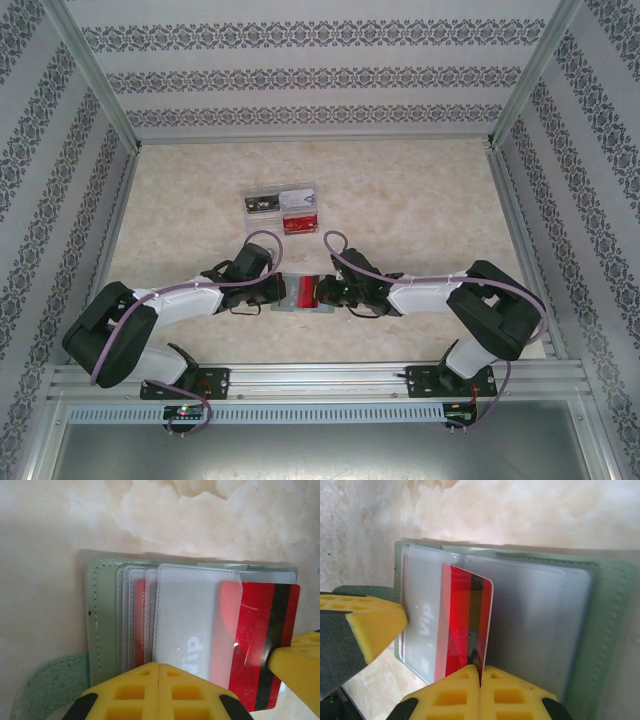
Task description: Take the credit cards out of the card holder
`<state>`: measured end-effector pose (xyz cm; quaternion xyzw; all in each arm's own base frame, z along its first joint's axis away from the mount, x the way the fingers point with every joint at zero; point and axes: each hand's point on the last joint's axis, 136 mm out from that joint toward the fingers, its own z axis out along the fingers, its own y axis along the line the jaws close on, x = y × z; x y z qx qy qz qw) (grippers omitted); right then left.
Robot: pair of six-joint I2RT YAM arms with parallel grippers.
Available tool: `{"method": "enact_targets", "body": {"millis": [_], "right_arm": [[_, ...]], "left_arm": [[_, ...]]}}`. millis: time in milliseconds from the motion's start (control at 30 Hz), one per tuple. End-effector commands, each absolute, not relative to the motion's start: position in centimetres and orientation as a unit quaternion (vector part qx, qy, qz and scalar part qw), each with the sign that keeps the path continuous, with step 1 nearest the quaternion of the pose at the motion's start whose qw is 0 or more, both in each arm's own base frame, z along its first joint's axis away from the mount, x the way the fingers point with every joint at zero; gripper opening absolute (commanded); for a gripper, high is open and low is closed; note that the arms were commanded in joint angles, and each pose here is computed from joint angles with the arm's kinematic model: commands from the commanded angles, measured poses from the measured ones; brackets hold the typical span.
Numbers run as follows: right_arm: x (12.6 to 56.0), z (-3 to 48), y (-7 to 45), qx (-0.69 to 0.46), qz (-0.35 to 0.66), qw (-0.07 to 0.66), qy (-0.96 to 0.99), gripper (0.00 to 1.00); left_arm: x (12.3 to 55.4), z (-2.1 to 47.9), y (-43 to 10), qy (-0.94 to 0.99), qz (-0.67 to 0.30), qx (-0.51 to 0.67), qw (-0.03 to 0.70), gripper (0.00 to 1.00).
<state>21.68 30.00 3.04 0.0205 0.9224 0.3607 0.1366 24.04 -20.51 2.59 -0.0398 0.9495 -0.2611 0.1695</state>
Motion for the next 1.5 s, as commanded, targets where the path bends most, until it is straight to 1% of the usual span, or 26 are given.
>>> {"method": "enact_targets", "body": {"millis": [0, 167, 400, 467, 500, 567, 667, 733, 833, 900, 967, 1000, 1133, 1300, 1467], "right_arm": [[21.2, 1.8, 27.8, 0.043, 0.332, 0.135, 0.933, 0.04], [21.1, 2.9, 27.0, 0.036, 0.339, 0.150, 0.928, 0.04], [21.2, 6.0, 26.5, -0.009, 0.330, 0.184, 0.926, 0.04], [21.4, 7.2, 26.3, -0.028, 0.320, 0.196, 0.926, 0.04], [21.5, 7.8, 26.1, -0.040, 0.310, 0.203, 0.928, 0.04], [21.8, 9.3, 26.1, -0.071, 0.296, 0.220, 0.927, 0.03], [22.7, 12.1, 26.2, -0.126, 0.267, 0.256, 0.921, 0.02], [23.4, 13.8, 26.2, -0.172, 0.232, 0.279, 0.916, 0.01], [24.9, 15.4, 26.3, -0.236, 0.168, 0.309, 0.906, 0.00], [25.7, 15.9, 26.9, -0.298, 0.131, 0.326, 0.888, 0.00], [26.5, 16.1, 27.5, -0.360, 0.084, 0.343, 0.864, 0.00], [26.9, 16.0, 27.9, -0.391, 0.063, 0.348, 0.850, 0.00], [28.7, 16.4, 29.2, -0.468, -0.022, 0.366, 0.804, 0.00], [30.1, 15.8, 31.2, -0.578, -0.091, 0.358, 0.728, 0.00], [33.3, 15.2, 32.6, -0.635, -0.174, 0.355, 0.664, 0.00]], "left_arm": [[23.2, 1.4, -19.0, 0.962, -0.224, -0.056, 0.147, 0.00], [23.2, 1.7, -19.0, 0.961, -0.227, -0.055, 0.150, 0.00], [23.4, 2.8, -19.3, 0.957, -0.238, -0.053, 0.158, 0.00], [23.5, 3.6, -19.5, 0.954, -0.245, -0.052, 0.164, 0.03], [23.6, 4.1, -19.5, 0.952, -0.251, -0.052, 0.170, 0.06], [23.8, 5.3, -19.7, 0.947, -0.261, -0.050, 0.182, 0.16], [23.9, 7.1, -19.7, 0.938, -0.277, -0.049, 0.203, 0.35], [23.7, 8.1, -19.5, 0.934, -0.282, -0.051, 0.215, 0.54], [23.4, 9.3, -18.6, 0.929, -0.280, -0.056, 0.237, 0.76], [23.0, 9.9, -17.7, 0.927, -0.272, -0.066, 0.250, 0.85], [22.7, 10.5, -16.7, 0.926, -0.261, -0.072, 0.264, 0.97], [22.5, 10.9, -16.2, 0.924, -0.258, -0.075, 0.274, 1.00], [21.6, 12.1, -14.1, 0.918, -0.241, -0.087, 0.304, 1.00], [20.6, 12.7, -11.7, 0.907, -0.223, -0.110, 0.339, 1.00], [19.7, 12.8, -10.6, 0.899, -0.222, -0.119, 0.357, 1.00]]}}
